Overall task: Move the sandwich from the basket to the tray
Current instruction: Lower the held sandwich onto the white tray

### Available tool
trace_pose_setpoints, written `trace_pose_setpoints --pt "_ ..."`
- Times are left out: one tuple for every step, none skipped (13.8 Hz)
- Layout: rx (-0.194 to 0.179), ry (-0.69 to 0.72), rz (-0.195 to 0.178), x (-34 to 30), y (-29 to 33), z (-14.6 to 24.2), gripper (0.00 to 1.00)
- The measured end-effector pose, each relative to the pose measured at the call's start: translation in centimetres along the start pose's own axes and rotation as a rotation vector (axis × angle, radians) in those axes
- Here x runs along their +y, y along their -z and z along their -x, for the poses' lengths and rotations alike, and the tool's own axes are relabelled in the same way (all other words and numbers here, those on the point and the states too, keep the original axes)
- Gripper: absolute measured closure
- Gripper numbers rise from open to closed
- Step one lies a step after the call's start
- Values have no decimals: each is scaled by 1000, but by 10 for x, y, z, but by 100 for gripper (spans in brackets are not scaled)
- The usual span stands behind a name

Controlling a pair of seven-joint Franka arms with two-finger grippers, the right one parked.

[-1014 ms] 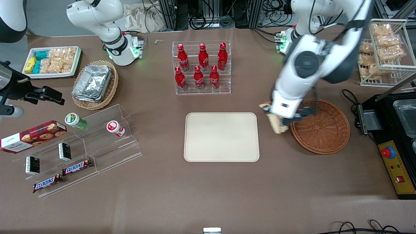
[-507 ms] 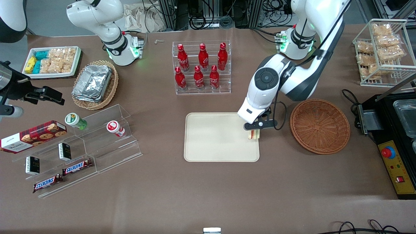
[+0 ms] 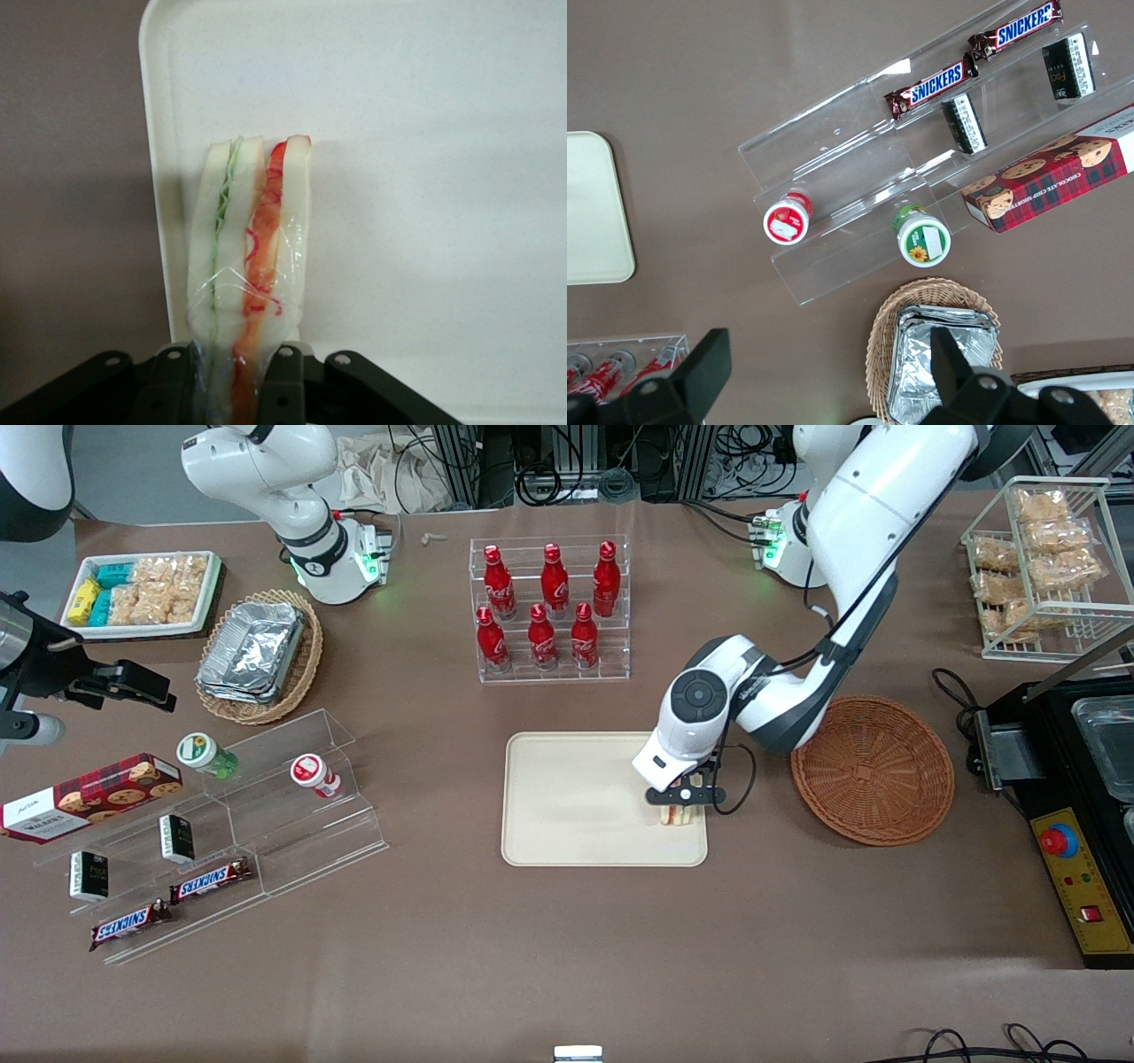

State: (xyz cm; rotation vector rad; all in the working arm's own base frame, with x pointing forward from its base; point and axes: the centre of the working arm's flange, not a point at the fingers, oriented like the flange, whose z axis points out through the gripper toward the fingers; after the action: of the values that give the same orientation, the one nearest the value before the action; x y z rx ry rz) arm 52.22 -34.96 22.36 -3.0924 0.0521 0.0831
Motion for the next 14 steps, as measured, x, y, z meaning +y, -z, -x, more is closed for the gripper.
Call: trace_pose_setpoints --pt "0 -1 0 0 0 0 80" --pt "3 -4 1 1 1 -1 80" --pt "6 -9 -2 1 1 -1 80" --pt "11 -17 -7 1 1 -1 80" --pt "14 -21 -11 1 0 -1 80" --pt "14 -22 -12 1 0 -1 80" --pt "14 -23 -12 1 0 -1 80" --pt "13 -23 -13 1 -1 -1 80" --pt "11 -23 -13 1 -2 -1 80" --pt "10 -23 -13 1 -3 0 80" --pt "9 -24 -13 1 -3 0 80" --pt "9 -24 -13 1 -4 0 80" --pt "8 -24 -14 1 -4 0 80" --pt "8 -24 -14 1 -4 0 80"
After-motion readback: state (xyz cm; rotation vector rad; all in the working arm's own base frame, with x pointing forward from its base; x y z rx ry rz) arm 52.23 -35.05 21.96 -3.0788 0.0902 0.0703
